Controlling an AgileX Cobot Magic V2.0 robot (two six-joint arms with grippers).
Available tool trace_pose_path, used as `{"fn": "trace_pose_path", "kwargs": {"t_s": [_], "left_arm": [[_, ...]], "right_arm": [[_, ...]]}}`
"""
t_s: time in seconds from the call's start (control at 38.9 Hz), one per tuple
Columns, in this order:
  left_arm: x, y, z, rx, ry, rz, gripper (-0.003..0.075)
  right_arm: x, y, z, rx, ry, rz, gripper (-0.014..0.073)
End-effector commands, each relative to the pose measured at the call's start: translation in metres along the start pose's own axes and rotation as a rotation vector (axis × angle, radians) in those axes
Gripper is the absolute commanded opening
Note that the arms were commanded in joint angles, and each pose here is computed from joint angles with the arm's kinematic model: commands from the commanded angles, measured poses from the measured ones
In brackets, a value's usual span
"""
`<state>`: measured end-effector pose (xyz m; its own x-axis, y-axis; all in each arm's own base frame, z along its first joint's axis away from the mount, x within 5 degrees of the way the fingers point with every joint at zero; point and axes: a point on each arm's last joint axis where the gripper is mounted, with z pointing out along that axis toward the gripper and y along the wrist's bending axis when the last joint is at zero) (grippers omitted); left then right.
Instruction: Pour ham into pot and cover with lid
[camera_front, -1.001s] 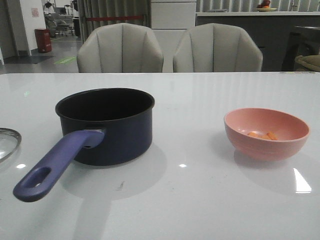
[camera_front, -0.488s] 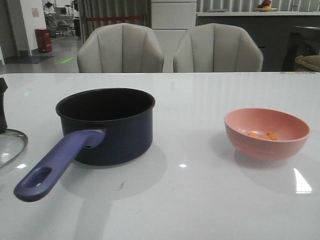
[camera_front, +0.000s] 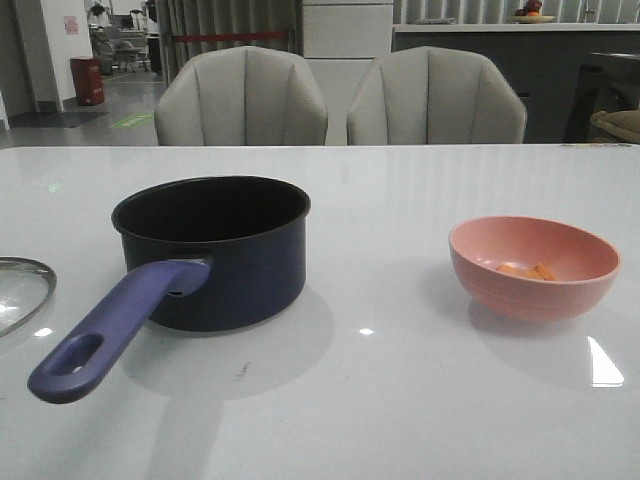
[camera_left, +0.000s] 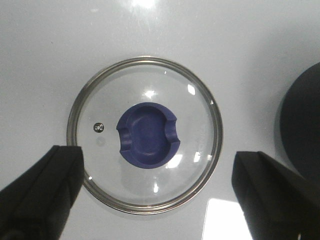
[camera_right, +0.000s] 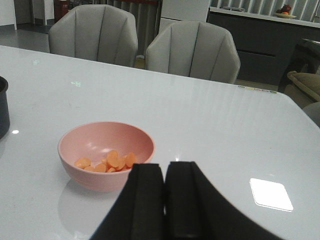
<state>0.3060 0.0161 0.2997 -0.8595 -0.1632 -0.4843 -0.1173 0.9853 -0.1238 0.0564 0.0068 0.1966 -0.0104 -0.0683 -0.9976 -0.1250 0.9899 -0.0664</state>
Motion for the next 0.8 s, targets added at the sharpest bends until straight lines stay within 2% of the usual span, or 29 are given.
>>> {"fn": "trace_pose_path", "kwargs": {"t_s": [0.0, 0.23, 0.44, 0.54, 0.77], "left_arm": [[0.006, -0.004, -0.046, 0.02, -0.208, 0.01, 0.0617], [0.052, -0.008, -0.097, 0.068, -0.532, 0.011, 0.0617], [0.103, -0.02, -0.121, 0.158, -0.784, 0.11, 0.0617], [0.135, -0.021, -0.128, 0.203, -0.867, 0.185, 0.0617], [0.185, -0.012, -0.128, 0.274, -1.0, 0.234, 0.0617]], "right_arm": [[-0.01, 0.0, -0.002, 0.007, -0.103, -0.017, 0.0147], [-0.01, 0.0, -0.002, 0.006, -0.102, -0.017, 0.0147], [-0.01, 0.0, -0.002, 0.006, -0.102, -0.017, 0.0147], [-0.01, 0.0, -0.002, 0.006, -0.102, -0.017, 0.0147], [-0.011, 0.0, -0.002, 0.006, -0.109, -0.017, 0.0147]]}}
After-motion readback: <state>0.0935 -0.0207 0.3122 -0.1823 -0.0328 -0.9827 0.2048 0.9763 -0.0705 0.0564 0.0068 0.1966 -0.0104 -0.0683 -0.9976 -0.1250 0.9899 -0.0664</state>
